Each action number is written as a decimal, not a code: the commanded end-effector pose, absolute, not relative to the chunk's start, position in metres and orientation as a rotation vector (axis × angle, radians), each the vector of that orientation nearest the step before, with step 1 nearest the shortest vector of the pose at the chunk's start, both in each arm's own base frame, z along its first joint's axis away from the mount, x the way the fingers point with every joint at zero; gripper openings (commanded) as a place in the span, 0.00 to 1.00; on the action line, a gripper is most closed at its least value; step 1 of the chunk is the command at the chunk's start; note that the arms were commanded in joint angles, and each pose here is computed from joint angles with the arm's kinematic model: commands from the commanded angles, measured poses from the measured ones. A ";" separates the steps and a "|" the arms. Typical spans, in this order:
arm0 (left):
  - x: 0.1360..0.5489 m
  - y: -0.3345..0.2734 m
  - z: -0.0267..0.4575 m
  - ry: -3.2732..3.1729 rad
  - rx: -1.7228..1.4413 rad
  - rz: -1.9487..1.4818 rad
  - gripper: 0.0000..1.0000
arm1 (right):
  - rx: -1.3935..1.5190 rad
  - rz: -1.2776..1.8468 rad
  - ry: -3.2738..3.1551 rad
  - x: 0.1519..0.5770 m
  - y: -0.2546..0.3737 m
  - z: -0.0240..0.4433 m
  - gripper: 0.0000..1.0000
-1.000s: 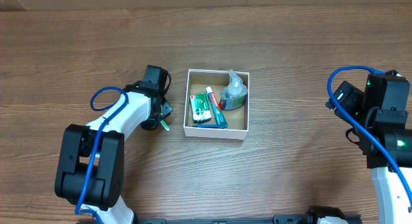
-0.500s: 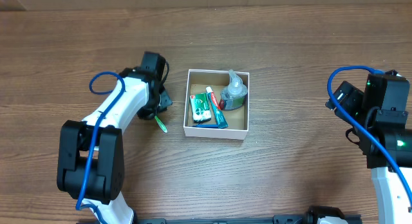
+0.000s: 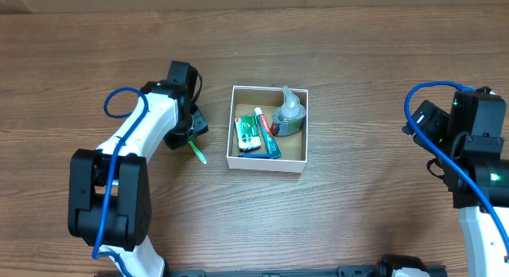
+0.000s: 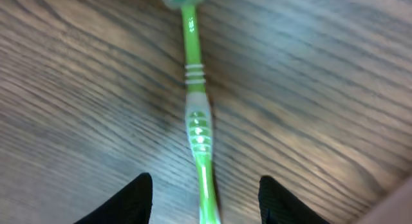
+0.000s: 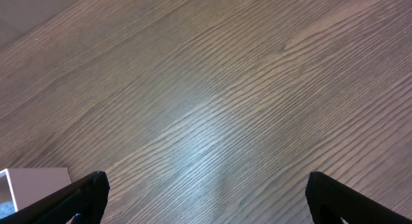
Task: Pack container
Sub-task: 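Lower the left gripper over the green toothbrush and grasp it, then lift the toothbrush with the left gripper and carry it over the box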
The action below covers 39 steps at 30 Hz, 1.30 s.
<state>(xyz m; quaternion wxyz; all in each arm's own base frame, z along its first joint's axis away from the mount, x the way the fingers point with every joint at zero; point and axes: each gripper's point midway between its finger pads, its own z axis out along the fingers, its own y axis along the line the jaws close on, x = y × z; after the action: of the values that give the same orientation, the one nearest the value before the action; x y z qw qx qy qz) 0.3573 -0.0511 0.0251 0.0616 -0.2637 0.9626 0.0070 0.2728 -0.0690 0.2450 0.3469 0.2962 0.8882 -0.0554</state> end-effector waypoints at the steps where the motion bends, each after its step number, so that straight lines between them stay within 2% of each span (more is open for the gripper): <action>1: 0.348 -0.046 0.009 2.914 -0.839 0.040 0.52 | 0.773 -0.139 2.273 0.274 -0.070 0.254 1.00; 9: 0.351 -0.046 -0.008 2.874 -0.831 0.011 0.49 | 0.773 -0.139 2.273 0.274 -0.070 0.254 1.00; 13: 0.351 -0.046 -0.008 2.871 -0.830 0.009 0.37 | 0.773 -0.139 2.273 0.274 -0.070 0.254 1.00; 15: 0.350 -0.046 -0.008 2.876 -0.831 0.012 0.36 | 0.773 -0.139 2.273 0.274 -0.070 0.254 1.00; 19: 0.344 -0.044 -0.014 2.894 -0.835 0.027 0.28 | 0.773 -0.139 2.273 0.274 -0.070 0.254 1.00; 24: 0.338 -0.044 -0.028 2.933 -0.845 0.053 0.29 | 0.773 -0.139 2.273 0.274 -0.070 0.254 1.00; 30: 0.343 -0.045 -0.017 2.955 -0.828 0.048 0.12 | 0.773 -0.139 2.273 0.274 -0.070 0.254 1.00; 39: 0.357 -0.046 0.003 2.963 -0.742 0.055 0.12 | 0.773 -0.139 2.273 0.274 -0.070 0.254 1.00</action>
<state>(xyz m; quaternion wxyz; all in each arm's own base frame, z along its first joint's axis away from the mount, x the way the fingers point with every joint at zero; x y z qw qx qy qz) 0.3484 -0.0450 -0.0010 0.0438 -0.2553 0.9656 0.0216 0.2729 -0.0688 0.2450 0.3468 0.2959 0.8883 -0.0550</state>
